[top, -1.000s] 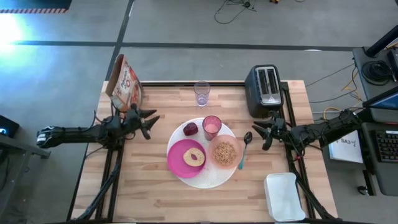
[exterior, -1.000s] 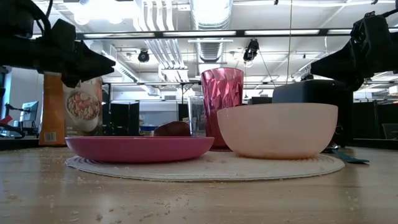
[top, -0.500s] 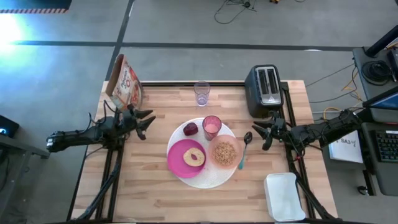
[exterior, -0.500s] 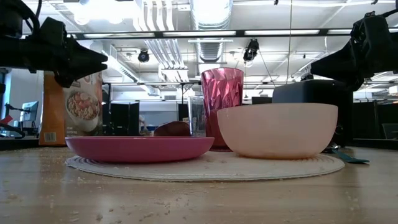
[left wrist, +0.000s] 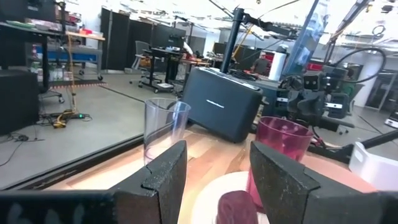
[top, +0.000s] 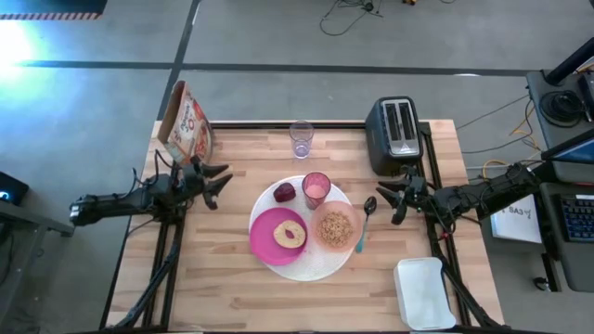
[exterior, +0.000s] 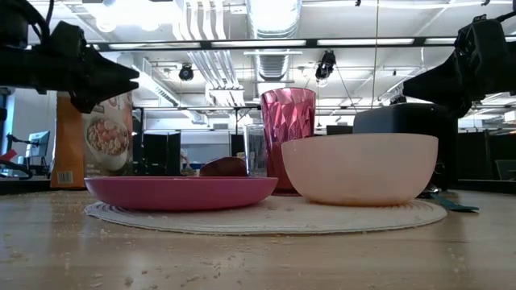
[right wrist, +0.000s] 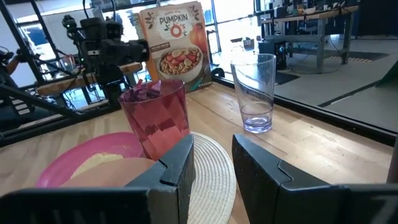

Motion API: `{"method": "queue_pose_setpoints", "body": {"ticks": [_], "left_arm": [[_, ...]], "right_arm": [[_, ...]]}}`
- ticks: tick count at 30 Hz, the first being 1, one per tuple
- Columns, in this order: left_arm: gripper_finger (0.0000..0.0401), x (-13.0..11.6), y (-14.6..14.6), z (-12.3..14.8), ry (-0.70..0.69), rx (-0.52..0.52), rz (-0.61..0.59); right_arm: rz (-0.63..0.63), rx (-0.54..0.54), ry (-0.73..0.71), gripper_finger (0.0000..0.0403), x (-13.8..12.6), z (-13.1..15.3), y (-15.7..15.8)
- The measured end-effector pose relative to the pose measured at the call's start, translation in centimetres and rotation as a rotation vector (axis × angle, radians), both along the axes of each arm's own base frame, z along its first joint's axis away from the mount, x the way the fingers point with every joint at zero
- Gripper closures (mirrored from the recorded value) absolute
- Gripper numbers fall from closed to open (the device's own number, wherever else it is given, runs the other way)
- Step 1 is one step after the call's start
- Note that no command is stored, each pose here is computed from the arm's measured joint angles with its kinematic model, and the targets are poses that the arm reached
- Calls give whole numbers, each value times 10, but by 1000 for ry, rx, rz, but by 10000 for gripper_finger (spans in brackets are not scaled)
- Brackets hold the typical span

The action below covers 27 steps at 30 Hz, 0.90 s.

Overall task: Arrange a breakfast setting
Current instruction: Return to Home Position

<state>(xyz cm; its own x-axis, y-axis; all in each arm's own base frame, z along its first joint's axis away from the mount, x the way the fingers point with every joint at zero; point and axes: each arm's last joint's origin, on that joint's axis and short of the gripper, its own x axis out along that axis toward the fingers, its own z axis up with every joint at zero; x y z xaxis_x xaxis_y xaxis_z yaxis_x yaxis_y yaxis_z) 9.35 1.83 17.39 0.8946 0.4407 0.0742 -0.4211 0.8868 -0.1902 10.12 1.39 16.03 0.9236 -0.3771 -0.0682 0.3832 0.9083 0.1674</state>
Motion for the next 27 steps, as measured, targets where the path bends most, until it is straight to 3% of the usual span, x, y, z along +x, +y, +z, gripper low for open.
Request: {"method": "queue_pose_setpoints", "body": {"ticks": [8, 27], "left_arm": [[241, 1, -5, 0, 0, 0, -57], [241, 2, -5, -1, 11, -1, -56]], "right_arm": [[0, 0, 0, 303, 0, 0, 0], [1, 0, 0, 303, 0, 0, 0]]}}
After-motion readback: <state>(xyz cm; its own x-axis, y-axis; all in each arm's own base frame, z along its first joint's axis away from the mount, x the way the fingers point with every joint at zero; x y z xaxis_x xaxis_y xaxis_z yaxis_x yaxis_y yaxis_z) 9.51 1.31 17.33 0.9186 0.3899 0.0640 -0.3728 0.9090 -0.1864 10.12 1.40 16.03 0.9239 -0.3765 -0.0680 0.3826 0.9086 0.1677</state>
